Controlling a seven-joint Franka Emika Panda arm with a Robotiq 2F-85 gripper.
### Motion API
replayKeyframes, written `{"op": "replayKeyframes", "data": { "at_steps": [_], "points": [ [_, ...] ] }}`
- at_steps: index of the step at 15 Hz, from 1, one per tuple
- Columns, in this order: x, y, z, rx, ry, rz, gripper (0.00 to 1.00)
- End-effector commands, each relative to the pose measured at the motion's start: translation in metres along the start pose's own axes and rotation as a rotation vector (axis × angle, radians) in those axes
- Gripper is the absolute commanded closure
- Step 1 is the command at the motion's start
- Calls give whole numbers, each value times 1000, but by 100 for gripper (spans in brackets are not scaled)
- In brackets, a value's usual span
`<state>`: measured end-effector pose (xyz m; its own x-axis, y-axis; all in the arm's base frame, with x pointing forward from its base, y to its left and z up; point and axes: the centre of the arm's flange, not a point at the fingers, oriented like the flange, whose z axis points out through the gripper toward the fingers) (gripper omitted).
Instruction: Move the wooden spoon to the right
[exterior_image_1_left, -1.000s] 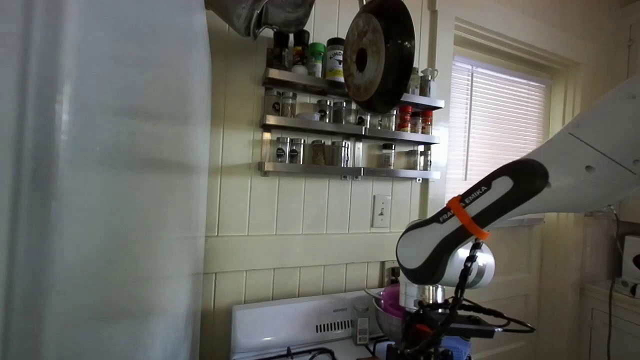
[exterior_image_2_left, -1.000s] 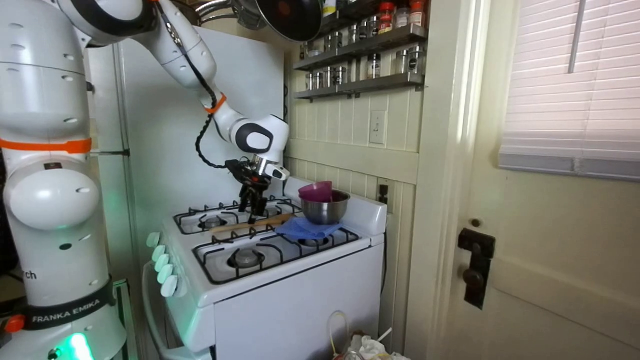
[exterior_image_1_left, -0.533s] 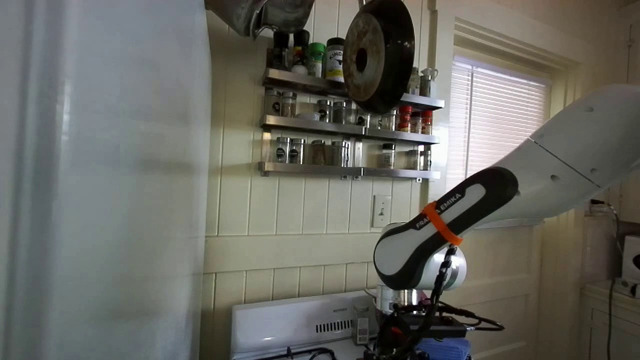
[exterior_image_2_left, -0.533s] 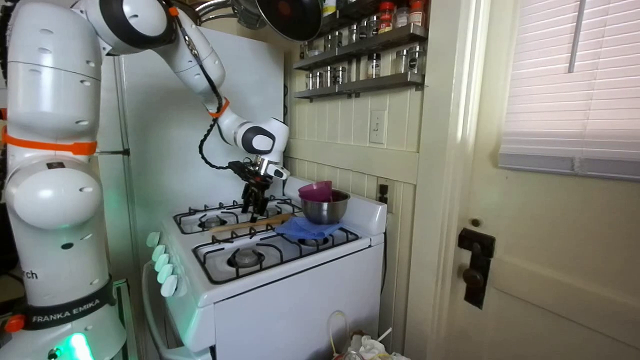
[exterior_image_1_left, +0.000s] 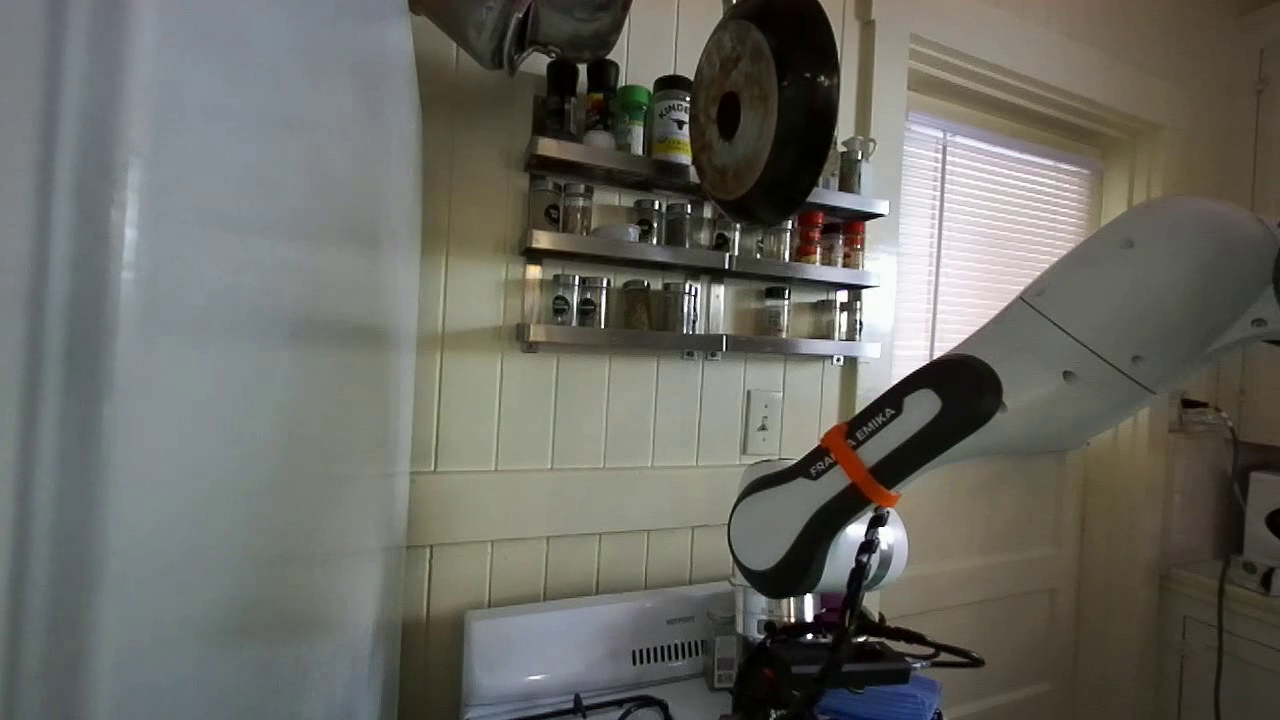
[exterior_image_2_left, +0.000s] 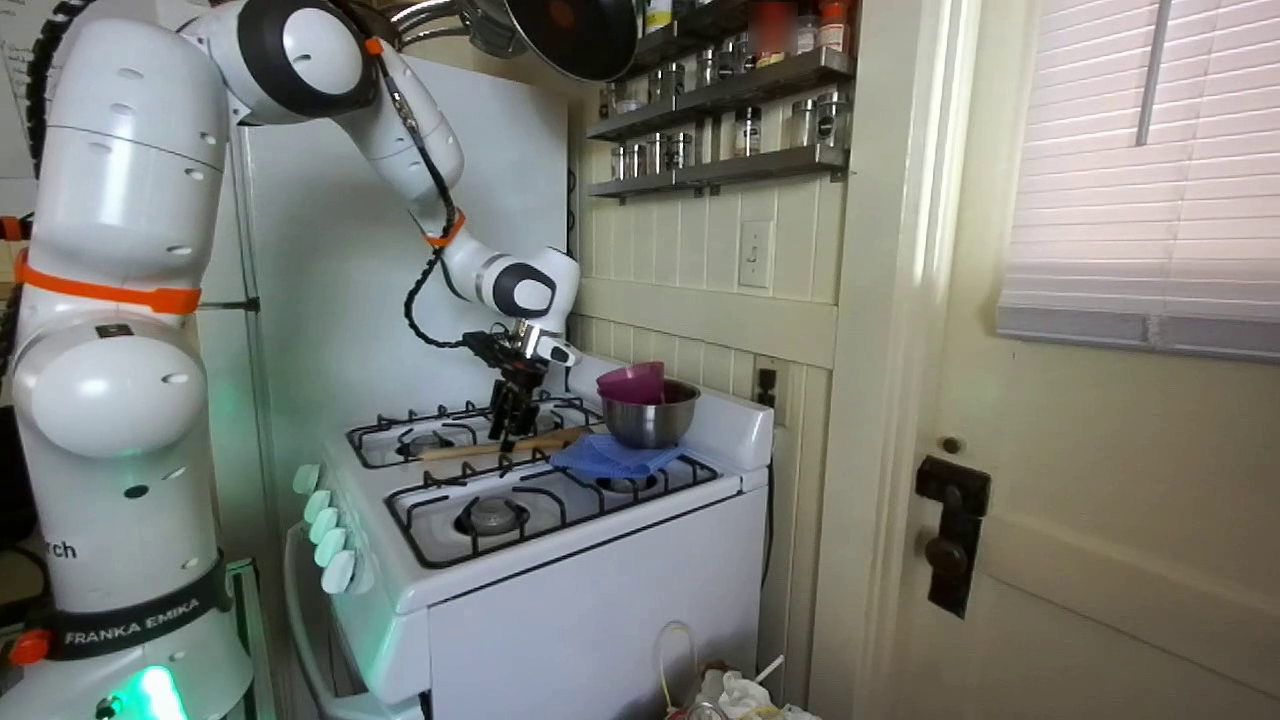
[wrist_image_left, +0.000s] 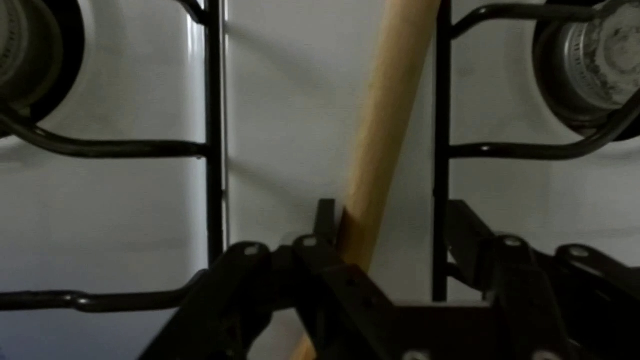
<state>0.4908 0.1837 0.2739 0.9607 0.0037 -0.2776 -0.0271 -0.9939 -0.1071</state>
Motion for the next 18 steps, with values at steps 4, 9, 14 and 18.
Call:
{"op": "replayKeyframes", "data": {
  "at_steps": [4, 9, 14, 18],
  "points": [
    [7, 0, 3, -27, -12, 48, 89],
    [3, 2, -4, -44, -9, 62, 95],
    [-49, 2, -43, -78, 88, -31, 95],
    [-85, 10, -81, -126, 89, -124, 95]
  ]
}}
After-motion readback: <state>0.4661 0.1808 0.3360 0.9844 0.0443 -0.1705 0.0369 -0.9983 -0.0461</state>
